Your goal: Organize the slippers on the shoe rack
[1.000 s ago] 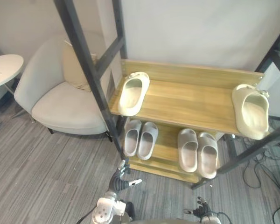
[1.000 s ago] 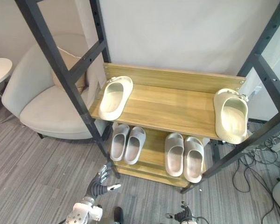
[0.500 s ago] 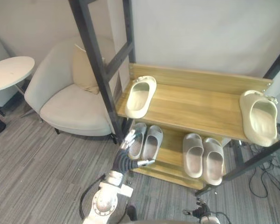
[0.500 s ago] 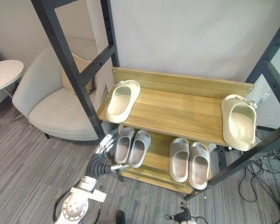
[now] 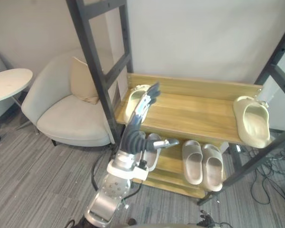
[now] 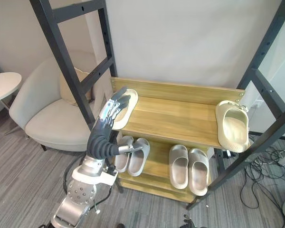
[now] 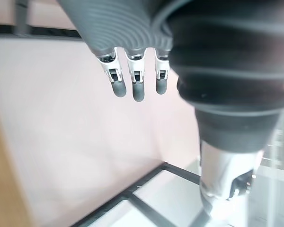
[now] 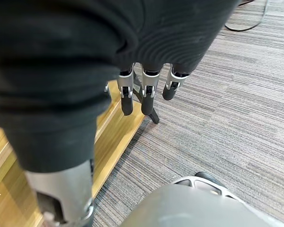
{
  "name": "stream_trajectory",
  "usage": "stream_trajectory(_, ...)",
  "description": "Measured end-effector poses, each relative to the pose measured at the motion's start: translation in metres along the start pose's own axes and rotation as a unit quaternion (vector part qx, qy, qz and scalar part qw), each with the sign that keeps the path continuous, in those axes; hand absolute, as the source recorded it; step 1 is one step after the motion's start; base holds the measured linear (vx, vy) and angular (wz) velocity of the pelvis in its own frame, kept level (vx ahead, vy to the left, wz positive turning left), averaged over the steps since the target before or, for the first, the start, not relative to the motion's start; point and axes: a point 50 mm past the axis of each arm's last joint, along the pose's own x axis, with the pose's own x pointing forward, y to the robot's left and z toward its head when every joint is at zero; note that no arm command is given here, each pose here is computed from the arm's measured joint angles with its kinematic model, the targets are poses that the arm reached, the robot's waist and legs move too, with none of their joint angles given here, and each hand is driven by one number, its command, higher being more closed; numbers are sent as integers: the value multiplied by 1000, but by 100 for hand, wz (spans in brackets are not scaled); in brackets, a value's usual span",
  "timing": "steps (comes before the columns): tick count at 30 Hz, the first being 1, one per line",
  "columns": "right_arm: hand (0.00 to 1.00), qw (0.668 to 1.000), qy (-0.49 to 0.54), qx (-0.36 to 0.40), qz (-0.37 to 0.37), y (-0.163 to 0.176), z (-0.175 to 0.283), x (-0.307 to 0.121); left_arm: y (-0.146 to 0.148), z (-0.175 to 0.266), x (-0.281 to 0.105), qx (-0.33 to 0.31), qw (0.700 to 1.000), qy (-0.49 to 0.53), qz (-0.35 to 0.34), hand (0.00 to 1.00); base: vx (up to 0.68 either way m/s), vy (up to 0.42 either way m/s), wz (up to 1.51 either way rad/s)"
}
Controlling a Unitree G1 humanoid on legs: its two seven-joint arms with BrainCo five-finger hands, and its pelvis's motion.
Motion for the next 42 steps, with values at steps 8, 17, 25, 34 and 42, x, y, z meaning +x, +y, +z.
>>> stream_trajectory(8,0,1000,0,1,12,3,1,0,0,-8,19,44,999,-20,-5,0,4,-3,-8)
stream_trajectory(17,0,1000,-13,5,20,5,9,0,50,-81,9,178,973,140,37,0,0,1,-6)
stream_trajectory(25,0,999,-38,11,27,5,27,4,113,-101,0,286,932,210,67,0,6,-8,-1)
stream_trajectory(34,0,998,-50,12,31,5,35,5,150,-105,24,338,912,216,82,0,18,-37,-8)
stream_trajectory(42,0,997,-77,15,27,2,52,7,159,-105,34,353,907,216,83,0,-7,-20,-3)
